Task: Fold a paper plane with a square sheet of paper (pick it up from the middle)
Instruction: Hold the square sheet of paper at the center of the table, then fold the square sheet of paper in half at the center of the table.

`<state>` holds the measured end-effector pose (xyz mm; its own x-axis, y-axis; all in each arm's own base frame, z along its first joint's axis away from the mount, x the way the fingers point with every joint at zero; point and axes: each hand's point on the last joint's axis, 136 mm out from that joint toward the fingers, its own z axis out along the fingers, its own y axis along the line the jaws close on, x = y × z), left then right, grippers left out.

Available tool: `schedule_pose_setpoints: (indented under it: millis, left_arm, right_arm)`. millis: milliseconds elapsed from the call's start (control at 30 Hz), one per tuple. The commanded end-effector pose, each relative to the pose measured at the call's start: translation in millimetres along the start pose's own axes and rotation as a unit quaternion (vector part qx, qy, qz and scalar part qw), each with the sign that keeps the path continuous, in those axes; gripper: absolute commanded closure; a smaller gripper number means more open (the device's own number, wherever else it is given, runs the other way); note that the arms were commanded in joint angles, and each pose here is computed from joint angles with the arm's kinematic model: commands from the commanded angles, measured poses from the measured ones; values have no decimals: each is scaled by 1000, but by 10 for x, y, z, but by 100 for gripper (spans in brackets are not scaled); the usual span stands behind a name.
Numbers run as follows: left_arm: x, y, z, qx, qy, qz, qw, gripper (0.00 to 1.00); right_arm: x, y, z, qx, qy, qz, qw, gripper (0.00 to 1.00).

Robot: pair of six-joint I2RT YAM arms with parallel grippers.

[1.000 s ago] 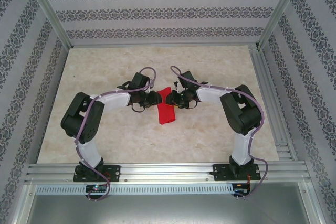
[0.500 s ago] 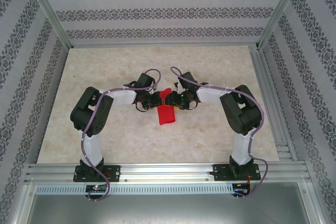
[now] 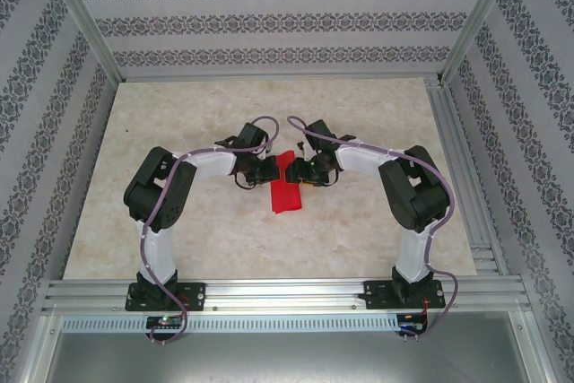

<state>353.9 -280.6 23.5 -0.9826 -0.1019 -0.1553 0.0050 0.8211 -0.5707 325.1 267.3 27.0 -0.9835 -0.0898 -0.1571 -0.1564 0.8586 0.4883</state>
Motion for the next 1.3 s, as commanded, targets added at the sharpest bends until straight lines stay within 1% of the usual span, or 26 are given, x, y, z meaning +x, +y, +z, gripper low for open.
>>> schedule_pose_setpoints:
  millis: [0, 200, 333, 500, 600, 700, 833, 1000, 1267]
  left_arm:
    - [-30, -99, -2, 5, 2, 19, 1000, 90]
    - [-121, -162, -72, 4, -15, 20, 1000, 87]
    - [-170, -194, -166, 0, -33, 20, 999, 84]
    - [-266, -160, -392, -22, -86, 13, 996, 76]
    - [-307, -138, -499, -31, -110, 11, 993, 75]
    - [-318, -112, -547, -37, -120, 10, 992, 74]
    - [-313, -94, -535, -38, -117, 7, 992, 73]
    - [-270, -111, -452, -28, -98, 7, 995, 73]
    - [-227, -106, -375, -25, -79, 12, 996, 74]
  right_arm:
    - [-6, -31, 43, 13, 0, -11, 1000, 50]
    - [-47, -66, 78, 14, -16, 17, 1000, 55]
    - [-57, -82, 89, 16, -20, 23, 999, 56]
    - [-28, -134, 113, 29, -11, 23, 999, 56]
    - [14, -144, 131, 31, 0, 13, 999, 56]
    - [44, -160, 135, 35, 10, -2, 999, 56]
    - [73, -157, 148, 36, 22, -21, 999, 56]
    - [94, -136, 172, 33, 33, -39, 998, 56]
    - [121, -149, 218, 37, 44, -48, 997, 55]
